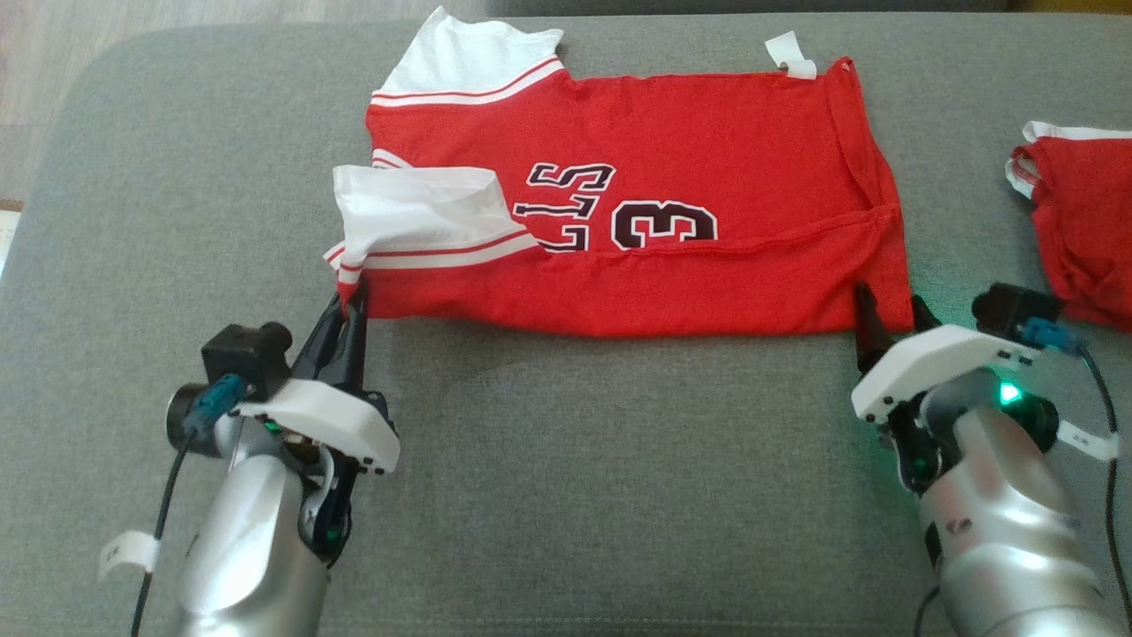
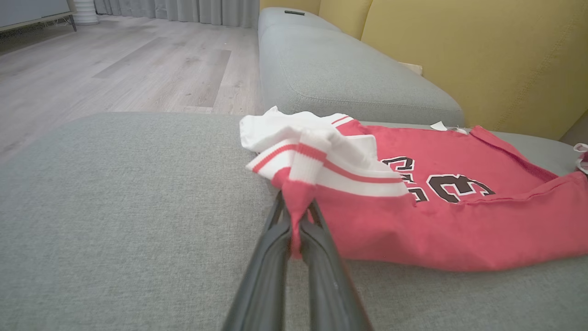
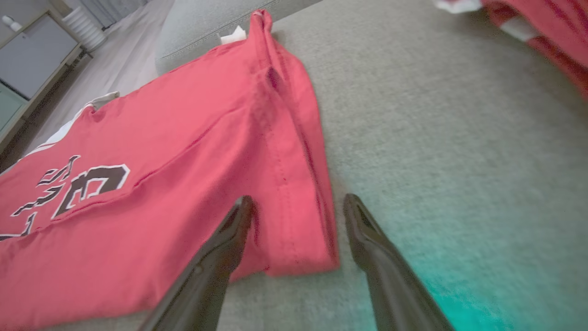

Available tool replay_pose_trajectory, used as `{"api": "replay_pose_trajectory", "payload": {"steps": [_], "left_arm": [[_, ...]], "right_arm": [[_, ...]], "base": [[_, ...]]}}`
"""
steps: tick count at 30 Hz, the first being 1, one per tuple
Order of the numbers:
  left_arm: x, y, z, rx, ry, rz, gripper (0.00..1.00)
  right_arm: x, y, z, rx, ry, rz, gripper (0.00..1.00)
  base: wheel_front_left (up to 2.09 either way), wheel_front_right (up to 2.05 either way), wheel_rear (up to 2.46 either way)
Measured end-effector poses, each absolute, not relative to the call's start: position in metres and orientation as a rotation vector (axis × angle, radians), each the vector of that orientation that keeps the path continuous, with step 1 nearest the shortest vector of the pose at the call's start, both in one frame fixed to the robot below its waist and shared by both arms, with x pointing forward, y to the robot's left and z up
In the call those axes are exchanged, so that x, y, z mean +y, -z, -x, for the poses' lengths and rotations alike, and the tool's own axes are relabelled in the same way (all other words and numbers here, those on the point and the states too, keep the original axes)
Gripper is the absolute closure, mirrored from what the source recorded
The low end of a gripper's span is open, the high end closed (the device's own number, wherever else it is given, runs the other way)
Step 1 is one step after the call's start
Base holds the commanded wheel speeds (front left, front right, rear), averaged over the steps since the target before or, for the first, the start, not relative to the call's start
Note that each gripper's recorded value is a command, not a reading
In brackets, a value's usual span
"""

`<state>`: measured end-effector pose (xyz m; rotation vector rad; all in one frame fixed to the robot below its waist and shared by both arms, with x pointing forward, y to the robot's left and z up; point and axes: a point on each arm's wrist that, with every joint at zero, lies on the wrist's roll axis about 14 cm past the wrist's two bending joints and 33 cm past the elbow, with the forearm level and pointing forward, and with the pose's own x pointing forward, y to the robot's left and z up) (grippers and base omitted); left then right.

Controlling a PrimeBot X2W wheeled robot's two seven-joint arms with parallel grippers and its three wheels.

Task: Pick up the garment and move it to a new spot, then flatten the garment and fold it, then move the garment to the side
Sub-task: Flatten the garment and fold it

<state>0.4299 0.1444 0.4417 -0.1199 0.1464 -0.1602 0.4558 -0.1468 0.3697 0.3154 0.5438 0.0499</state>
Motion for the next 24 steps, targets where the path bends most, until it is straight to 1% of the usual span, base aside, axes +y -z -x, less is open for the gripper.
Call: {"api": "replay_pose_trajectory", "payload": {"steps": [1, 2, 3, 7, 14, 24], "left_arm": [[0.144, -0.442, -0.430, 0.147, 0.161, 0.119, 1.00], [0.144, -0.442, -0.429, 0.146, 0.163, 0.119, 1.00], [0.143, -0.442, -0.429, 0.145, 0.165, 0.118, 1.00], [0.141, -0.442, -0.423, 0.150, 0.170, 0.119, 1.00], [0.138, -0.434, -0.404, 0.181, 0.178, 0.120, 1.00], [0.129, -0.425, -0.365, 0.212, 0.196, 0.160, 1.00]], "right_arm": [[-0.145, -0.370, -0.458, 0.546, -0.056, -0.311, 0.20], [-0.143, -0.372, -0.460, 0.541, -0.064, -0.298, 0.96], [-0.142, -0.373, -0.461, 0.533, -0.072, -0.277, 1.00], [-0.145, -0.374, -0.455, 0.512, -0.089, -0.194, 1.00], [-0.159, -0.399, -0.450, 0.415, -0.078, -0.121, 1.00], [-0.179, -0.392, -0.404, 0.447, -0.028, -0.119, 1.00]], "base": [[0.00, 0.00, 0.00], [0.00, 0.00, 0.00], [0.00, 0.00, 0.00], [0.00, 0.00, 0.00], [0.00, 0.00, 0.00], [0.00, 0.00, 0.00]]}}
